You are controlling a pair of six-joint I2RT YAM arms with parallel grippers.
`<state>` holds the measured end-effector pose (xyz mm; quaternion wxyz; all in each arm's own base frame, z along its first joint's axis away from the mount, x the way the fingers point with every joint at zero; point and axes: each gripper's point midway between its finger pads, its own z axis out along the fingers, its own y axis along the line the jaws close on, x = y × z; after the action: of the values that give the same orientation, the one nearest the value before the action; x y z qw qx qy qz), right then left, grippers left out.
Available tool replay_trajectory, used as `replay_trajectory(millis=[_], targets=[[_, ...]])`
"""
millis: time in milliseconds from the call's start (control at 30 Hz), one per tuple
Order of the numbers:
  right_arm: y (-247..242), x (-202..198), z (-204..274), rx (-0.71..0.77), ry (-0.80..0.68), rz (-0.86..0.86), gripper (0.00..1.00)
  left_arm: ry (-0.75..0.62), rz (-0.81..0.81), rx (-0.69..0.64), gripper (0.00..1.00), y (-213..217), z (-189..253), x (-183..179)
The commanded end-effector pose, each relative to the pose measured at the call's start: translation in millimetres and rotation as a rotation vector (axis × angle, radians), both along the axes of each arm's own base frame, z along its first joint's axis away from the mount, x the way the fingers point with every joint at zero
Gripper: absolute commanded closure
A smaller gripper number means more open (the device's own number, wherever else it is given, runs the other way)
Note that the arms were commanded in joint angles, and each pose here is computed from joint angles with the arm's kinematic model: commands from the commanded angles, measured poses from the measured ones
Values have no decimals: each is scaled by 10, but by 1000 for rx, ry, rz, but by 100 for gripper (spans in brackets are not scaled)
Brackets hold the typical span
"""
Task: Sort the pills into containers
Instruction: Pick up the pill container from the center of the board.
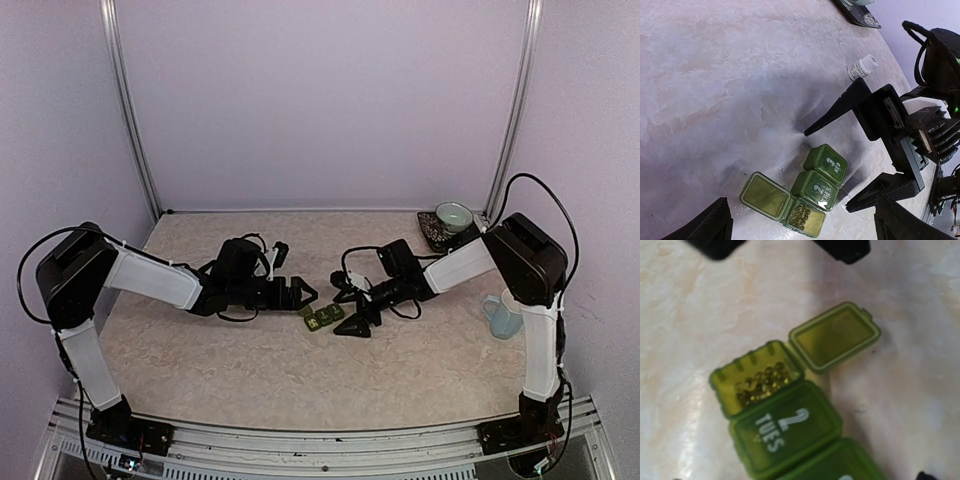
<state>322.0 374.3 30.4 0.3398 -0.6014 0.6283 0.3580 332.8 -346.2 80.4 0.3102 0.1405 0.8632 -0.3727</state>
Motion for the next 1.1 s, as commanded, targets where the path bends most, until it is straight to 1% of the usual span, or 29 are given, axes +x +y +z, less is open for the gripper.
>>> replay_trajectory(millis=[0,100,267,367,533,767,1067], targets=[[50,49,-12,-10,-16,12,0,-28,0,-26,4,-31,129,3],[76,14,-85,-33,-12,30,0,-28,1,-24,4,-28,124,3],[95,-156,-142,-38,-25,73,0,-28,2,-21,4,-12,120,-9],[109,-242,-163,-39,-23,88,2,-28,4,-21,4,4,119,-9],[136,-345,-159,-33,-27,94,6,-31,6,-20,4,18,122,-15],[119,-363,-184,-30,-22,77,16,-34,9,-26,4,42,141,-25],[190,-313,-122,8,-34,72,21,-35,12,-23,4,71,139,-36]])
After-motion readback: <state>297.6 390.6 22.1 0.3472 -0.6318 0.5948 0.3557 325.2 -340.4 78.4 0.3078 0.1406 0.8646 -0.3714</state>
